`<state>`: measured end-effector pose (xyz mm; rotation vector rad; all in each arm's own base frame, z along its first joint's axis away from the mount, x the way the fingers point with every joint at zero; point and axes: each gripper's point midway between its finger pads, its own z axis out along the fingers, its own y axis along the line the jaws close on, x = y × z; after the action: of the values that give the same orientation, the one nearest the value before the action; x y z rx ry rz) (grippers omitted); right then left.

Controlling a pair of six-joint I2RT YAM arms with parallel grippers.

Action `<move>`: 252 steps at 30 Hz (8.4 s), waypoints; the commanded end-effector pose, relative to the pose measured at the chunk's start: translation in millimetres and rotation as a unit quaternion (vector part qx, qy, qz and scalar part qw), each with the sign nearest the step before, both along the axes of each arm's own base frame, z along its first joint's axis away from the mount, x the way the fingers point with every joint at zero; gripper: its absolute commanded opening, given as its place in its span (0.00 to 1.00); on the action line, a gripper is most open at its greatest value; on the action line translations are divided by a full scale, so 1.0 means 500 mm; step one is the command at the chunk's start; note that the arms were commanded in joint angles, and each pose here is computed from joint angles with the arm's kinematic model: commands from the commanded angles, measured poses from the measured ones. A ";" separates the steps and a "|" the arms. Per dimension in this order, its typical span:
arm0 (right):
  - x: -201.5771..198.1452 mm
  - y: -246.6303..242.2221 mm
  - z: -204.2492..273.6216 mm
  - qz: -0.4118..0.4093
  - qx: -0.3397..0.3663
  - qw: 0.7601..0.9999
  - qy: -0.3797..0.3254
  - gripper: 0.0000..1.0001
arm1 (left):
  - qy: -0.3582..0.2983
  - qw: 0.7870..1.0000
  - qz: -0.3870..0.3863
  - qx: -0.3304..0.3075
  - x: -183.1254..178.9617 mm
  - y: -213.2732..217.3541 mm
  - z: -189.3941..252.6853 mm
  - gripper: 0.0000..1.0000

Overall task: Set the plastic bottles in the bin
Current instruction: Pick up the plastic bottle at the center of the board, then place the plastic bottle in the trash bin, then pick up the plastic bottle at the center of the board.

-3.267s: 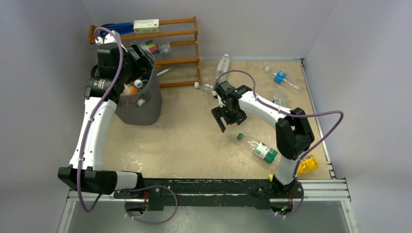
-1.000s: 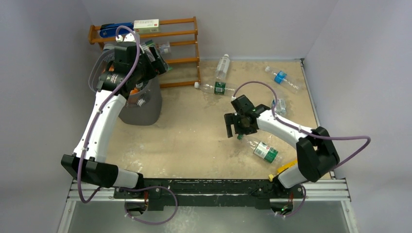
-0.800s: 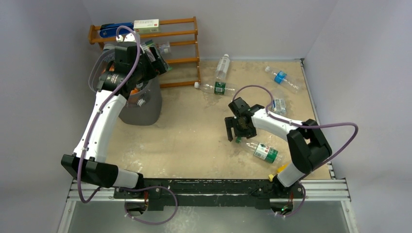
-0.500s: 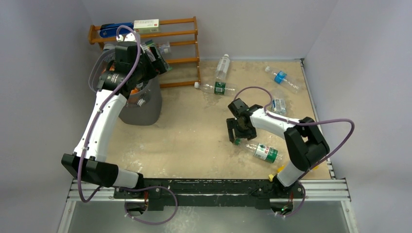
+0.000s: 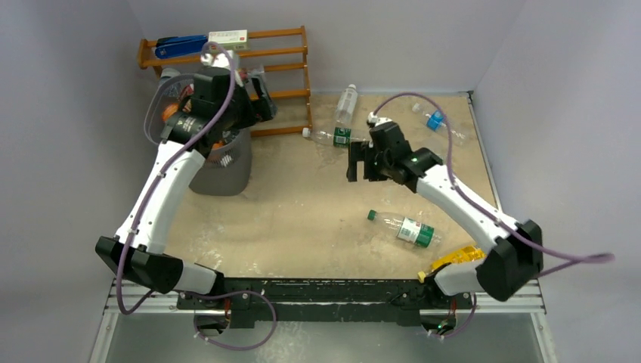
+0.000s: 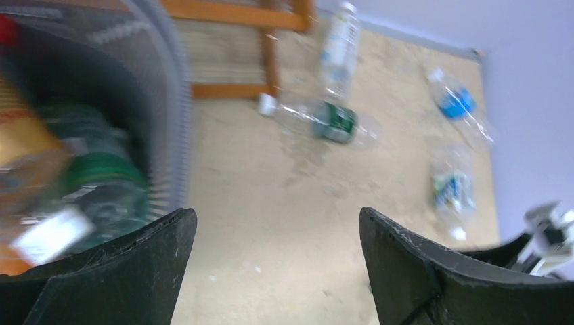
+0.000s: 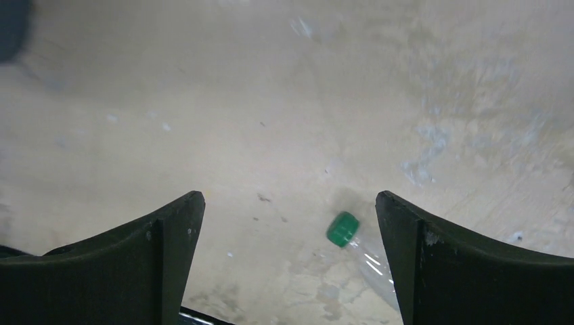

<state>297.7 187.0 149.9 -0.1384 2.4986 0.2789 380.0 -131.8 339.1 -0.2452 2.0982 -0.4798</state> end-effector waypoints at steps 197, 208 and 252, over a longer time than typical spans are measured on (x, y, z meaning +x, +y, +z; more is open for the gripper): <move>-0.416 0.007 0.746 0.236 0.514 0.766 -0.306 1.00 | -0.051 0.759 -0.649 0.004 -0.667 -1.086 -0.573 0.93; -0.416 0.001 0.715 0.224 0.515 0.772 -0.298 1.00 | -0.012 0.763 -0.641 0.082 -0.654 -1.044 -0.720 0.93; -0.365 0.068 0.747 0.274 0.512 0.766 -0.275 1.00 | -0.064 0.978 -0.169 0.105 -0.127 -0.388 -0.166 0.55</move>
<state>134.8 227.4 491.5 -0.3361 1.5175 1.5161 296.7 -369.8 179.7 0.4385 2.1480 -0.4807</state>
